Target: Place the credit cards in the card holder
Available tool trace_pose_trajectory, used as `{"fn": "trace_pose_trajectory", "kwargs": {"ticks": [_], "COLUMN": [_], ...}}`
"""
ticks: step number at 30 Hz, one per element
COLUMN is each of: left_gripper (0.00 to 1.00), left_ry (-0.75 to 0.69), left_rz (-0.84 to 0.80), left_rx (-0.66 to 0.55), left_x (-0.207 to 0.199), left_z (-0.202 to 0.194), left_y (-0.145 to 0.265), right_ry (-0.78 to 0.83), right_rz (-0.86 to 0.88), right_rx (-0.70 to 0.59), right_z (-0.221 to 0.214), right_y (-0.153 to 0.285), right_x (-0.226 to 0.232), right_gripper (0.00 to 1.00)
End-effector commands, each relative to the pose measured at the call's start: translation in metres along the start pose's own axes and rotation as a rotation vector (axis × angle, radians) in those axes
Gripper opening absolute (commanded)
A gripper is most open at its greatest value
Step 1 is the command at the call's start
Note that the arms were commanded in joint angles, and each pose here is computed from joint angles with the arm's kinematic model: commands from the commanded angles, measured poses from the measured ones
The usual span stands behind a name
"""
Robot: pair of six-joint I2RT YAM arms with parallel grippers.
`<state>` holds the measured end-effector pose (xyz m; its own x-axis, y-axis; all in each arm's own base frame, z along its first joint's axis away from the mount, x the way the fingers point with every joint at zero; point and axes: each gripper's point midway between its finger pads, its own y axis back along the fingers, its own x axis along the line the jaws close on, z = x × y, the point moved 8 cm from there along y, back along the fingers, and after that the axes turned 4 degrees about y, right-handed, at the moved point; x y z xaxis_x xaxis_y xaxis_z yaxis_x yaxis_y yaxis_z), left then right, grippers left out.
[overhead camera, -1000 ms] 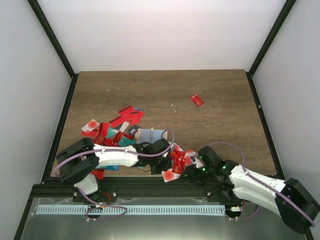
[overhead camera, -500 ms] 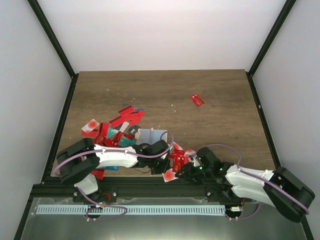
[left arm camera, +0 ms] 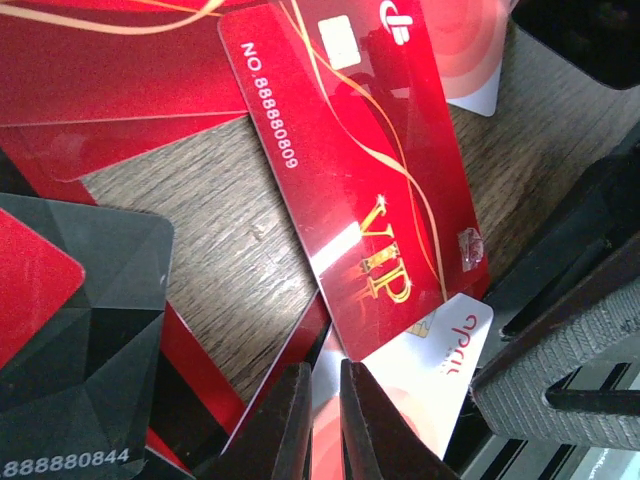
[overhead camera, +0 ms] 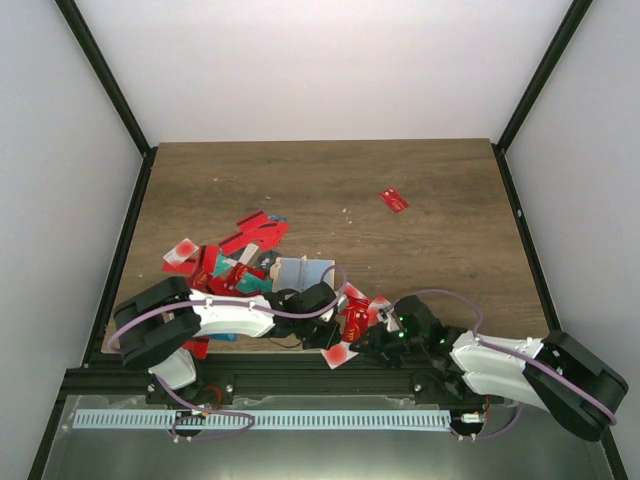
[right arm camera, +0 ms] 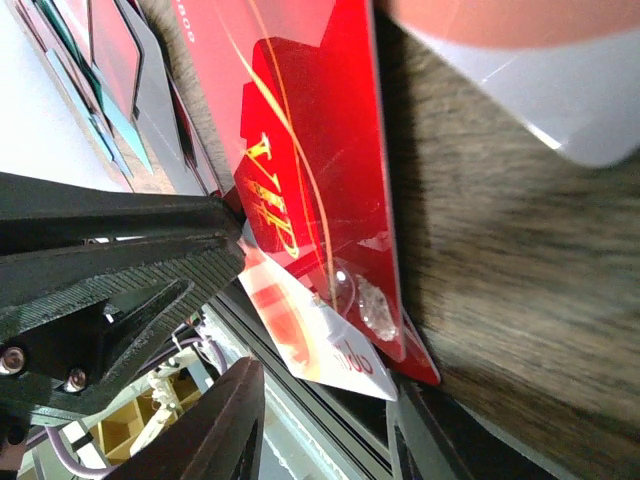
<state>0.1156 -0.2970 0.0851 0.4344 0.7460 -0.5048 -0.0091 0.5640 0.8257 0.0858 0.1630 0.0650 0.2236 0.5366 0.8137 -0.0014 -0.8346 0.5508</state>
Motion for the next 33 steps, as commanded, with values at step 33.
{"fn": "trace_pose_trajectory", "kwargs": {"ticks": [33], "left_gripper": [0.11], "left_ry": [-0.008], "left_rz": [-0.010], "left_rx": [-0.025], "left_x": [-0.003], "left_z": [0.002], "left_y": [0.000], "right_ry": [0.019], "right_rz": [-0.037], "right_rx": [-0.013], "right_z": [0.002], "right_y": [0.004], "right_x": [0.011], "right_gripper": [0.01]}}
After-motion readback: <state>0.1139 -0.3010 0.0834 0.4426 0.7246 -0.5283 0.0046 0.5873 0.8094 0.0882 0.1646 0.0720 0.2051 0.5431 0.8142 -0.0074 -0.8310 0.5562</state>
